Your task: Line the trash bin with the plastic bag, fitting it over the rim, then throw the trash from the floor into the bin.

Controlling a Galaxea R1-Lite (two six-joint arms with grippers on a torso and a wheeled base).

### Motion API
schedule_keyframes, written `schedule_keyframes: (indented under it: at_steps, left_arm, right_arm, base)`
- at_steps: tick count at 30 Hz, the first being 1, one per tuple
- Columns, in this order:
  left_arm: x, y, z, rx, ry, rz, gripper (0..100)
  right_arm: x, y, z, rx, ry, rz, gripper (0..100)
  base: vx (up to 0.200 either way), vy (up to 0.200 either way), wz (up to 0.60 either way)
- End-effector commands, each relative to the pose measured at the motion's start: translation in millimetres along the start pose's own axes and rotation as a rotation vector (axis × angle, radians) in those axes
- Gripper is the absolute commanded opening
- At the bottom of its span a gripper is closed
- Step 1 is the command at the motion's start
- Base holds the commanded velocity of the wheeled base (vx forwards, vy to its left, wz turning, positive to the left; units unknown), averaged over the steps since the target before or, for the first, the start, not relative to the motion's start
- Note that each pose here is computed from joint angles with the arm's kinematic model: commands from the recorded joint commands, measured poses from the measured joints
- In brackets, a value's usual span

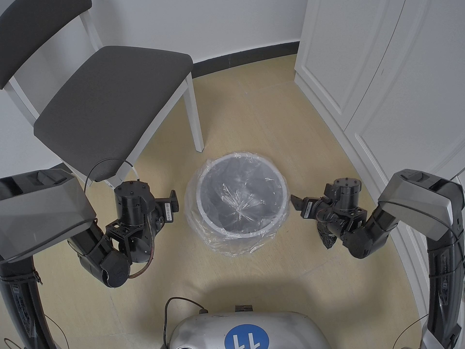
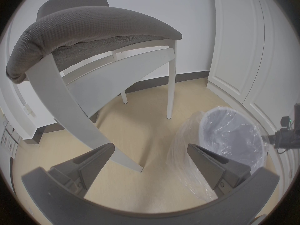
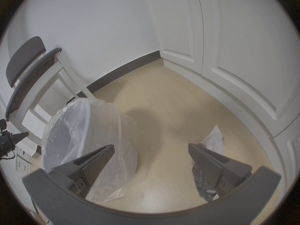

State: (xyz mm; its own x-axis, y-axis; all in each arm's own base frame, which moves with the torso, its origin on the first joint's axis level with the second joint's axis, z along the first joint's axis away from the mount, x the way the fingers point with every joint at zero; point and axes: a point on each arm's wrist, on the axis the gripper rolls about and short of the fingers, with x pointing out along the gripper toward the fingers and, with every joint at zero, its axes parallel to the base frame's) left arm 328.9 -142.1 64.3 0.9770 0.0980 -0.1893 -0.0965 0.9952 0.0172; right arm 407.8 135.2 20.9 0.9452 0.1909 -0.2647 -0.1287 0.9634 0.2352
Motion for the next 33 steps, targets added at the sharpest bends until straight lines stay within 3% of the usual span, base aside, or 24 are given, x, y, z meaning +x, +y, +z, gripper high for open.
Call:
schedule_keyframes:
  at_steps: [1, 13, 20, 28, 33]
  left_arm:
    - [1, 1, -7, 0.011, 0.018, 0.003, 100]
    - [5, -1, -15, 0.012, 0.012, 0.002, 100]
    - [6, -1, -15, 0.011, 0.012, 0.004, 100]
    - [7, 8, -4, -0.009, -0.014, 0.027, 100]
    - [6, 11, -3, -0.011, -0.015, 0.022, 100]
  right_arm:
    - [13, 19, -37, -0.012, 0.063, 0.033, 100]
    - [40, 7, -82, -0.023, 0.131, 0.005, 100]
    - [30, 7, -76, -0.033, 0.139, 0.003, 100]
    - [-1, 2, -44, -0.176, 0.131, -0.006, 100]
    - [-8, -5, -23, -0.195, 0.093, -0.024, 100]
  base:
    - [0.0, 0.0, 0.0]
    - [0.0, 0.0, 0.0]
    - [0.0, 0.0, 0.0]
    - [0.0, 0.0, 0.0]
    - [0.0, 0.0, 0.0]
